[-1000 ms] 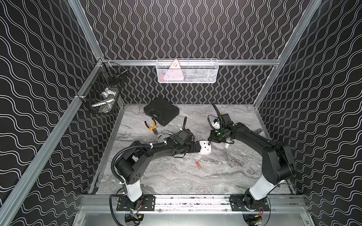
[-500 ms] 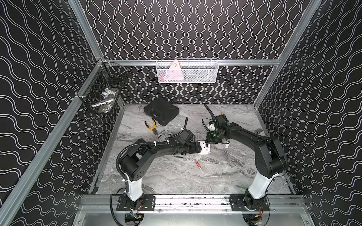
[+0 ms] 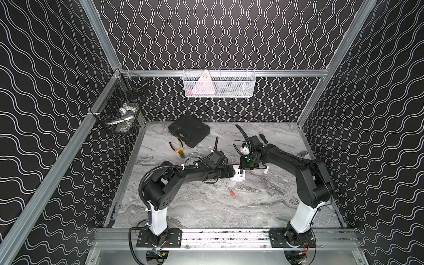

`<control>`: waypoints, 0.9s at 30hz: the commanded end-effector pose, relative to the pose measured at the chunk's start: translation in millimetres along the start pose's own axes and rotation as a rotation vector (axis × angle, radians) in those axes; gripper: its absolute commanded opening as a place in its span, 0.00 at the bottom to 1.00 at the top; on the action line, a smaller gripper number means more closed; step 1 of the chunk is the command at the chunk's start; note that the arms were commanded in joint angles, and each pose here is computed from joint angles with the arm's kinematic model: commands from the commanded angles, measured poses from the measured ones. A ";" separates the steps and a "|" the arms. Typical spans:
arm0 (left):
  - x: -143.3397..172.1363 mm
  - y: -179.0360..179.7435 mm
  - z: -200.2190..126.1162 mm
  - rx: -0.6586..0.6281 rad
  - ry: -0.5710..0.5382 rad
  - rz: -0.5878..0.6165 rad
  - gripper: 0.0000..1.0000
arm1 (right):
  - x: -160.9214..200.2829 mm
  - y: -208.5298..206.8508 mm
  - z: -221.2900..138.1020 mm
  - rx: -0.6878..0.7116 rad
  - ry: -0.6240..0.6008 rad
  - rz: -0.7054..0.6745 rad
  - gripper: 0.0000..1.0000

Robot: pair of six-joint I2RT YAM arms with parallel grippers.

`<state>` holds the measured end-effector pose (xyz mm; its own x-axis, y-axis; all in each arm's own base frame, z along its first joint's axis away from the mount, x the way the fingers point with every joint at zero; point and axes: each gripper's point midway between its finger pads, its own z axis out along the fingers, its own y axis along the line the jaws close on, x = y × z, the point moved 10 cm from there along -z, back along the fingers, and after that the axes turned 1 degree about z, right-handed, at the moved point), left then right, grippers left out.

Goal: Insert the battery into the alarm
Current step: Install the battery in the alarm.

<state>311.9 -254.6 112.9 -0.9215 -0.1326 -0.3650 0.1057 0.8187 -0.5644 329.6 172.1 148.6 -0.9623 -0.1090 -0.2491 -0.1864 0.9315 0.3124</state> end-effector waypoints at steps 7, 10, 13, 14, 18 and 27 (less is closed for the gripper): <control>14.6 18.5 5.9 -0.085 0.065 -0.054 0.75 | -2.1 1.6 -11.6 0.014 -0.025 0.003 0.40; 15.3 19.8 6.8 -0.090 0.066 -0.056 0.75 | -3.3 0.8 -18.1 0.042 -0.057 0.015 0.42; 16.7 21.8 8.5 -0.100 0.074 -0.056 0.76 | -4.4 -1.2 -23.2 0.081 -0.089 0.028 0.43; 16.9 22.1 8.8 -0.102 0.075 -0.054 0.76 | -5.0 -1.1 -24.5 0.084 -0.095 0.031 0.42; 17.3 24.5 11.0 -0.129 0.086 -0.038 0.76 | -5.5 -0.5 -19.0 0.070 -0.066 0.033 0.29; 21.1 28.5 14.6 -0.143 0.108 -0.049 0.73 | 2.6 -4.5 -6.5 0.064 -0.007 0.036 0.11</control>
<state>318.3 -257.9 105.5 -0.9122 -0.1417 -0.3843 0.1154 0.8113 -0.5731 330.8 165.8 157.6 -0.9595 -0.0605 -0.2753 -0.1356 0.9553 0.2626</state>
